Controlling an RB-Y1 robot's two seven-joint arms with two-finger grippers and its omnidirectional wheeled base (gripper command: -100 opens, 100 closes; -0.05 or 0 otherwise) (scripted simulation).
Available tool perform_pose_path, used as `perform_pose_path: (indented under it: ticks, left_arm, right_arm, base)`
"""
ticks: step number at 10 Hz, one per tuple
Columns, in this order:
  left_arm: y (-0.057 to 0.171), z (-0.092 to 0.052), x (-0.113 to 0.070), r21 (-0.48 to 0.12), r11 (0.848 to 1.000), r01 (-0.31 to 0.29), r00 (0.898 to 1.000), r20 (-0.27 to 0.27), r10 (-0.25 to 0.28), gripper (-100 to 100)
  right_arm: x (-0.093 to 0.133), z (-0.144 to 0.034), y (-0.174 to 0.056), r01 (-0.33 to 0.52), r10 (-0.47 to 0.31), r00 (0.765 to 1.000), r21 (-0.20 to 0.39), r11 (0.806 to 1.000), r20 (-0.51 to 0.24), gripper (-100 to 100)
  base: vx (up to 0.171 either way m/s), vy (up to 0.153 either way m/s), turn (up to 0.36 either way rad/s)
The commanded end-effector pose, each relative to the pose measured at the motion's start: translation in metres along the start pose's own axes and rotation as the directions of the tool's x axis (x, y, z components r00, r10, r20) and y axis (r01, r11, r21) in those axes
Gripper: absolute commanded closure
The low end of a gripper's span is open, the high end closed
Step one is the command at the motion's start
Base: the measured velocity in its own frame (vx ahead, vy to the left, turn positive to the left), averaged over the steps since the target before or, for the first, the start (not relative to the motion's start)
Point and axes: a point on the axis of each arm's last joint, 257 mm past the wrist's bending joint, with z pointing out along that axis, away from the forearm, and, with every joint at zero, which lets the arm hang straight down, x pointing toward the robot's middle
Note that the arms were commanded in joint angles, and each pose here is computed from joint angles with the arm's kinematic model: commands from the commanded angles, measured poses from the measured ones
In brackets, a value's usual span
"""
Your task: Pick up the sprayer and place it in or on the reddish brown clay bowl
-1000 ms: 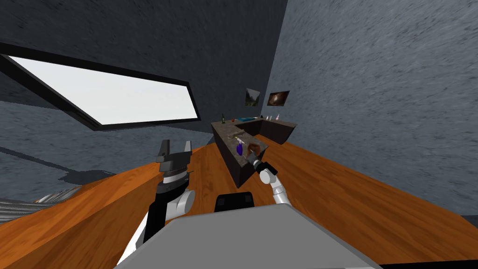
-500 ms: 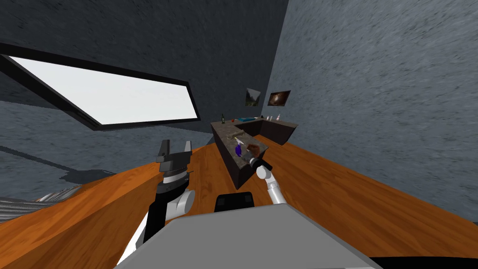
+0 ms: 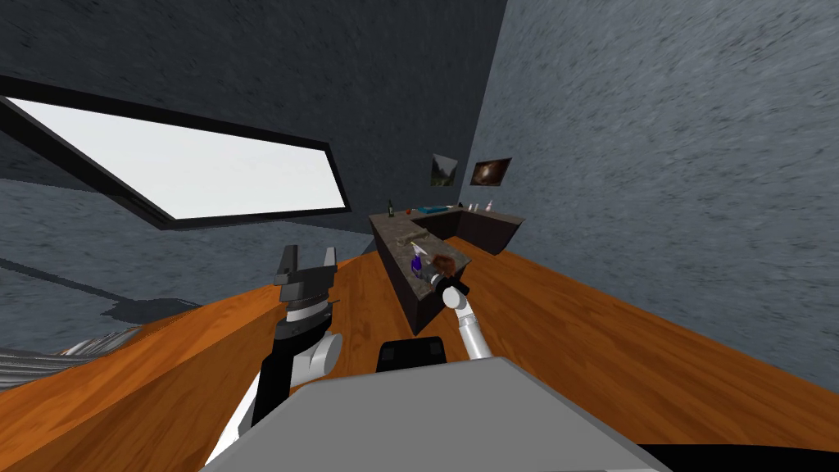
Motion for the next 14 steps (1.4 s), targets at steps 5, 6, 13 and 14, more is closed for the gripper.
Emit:
perform_pose_path:
  ticks: [5,6,13,14]
  left_arm:
    - [0.000,0.000,0.000,0.000,1.000,0.000,1.000,0.000,0.000,0]
    - [0.000,0.000,0.000,0.000,1.000,0.000,1.000,0.000,0.000,0]
    - [0.000,0.000,0.000,0.000,1.000,0.000,1.000,0.000,0.000,0]
    - [0.000,0.000,0.000,0.000,1.000,0.000,1.000,0.000,0.000,0]
  right_arm:
    - [0.004,0.004,-0.007,-0.023,0.023,1.000,0.005,1.000,-0.010,100]
    - [0.004,0.004,-0.007,-0.023,0.023,1.000,0.005,1.000,-0.010,100]
    - [0.005,0.000,0.004,0.023,-0.023,1.000,0.004,1.000,-0.003,100]
    - [0.005,-0.003,0.011,0.052,-0.052,0.999,0.003,0.999,0.002,100]
  base:
    - [0.006,-0.005,0.000]
    - [0.000,0.000,0.000]
    - [-0.002,0.002,-0.001]
    - [-0.038,0.030,-0.041]
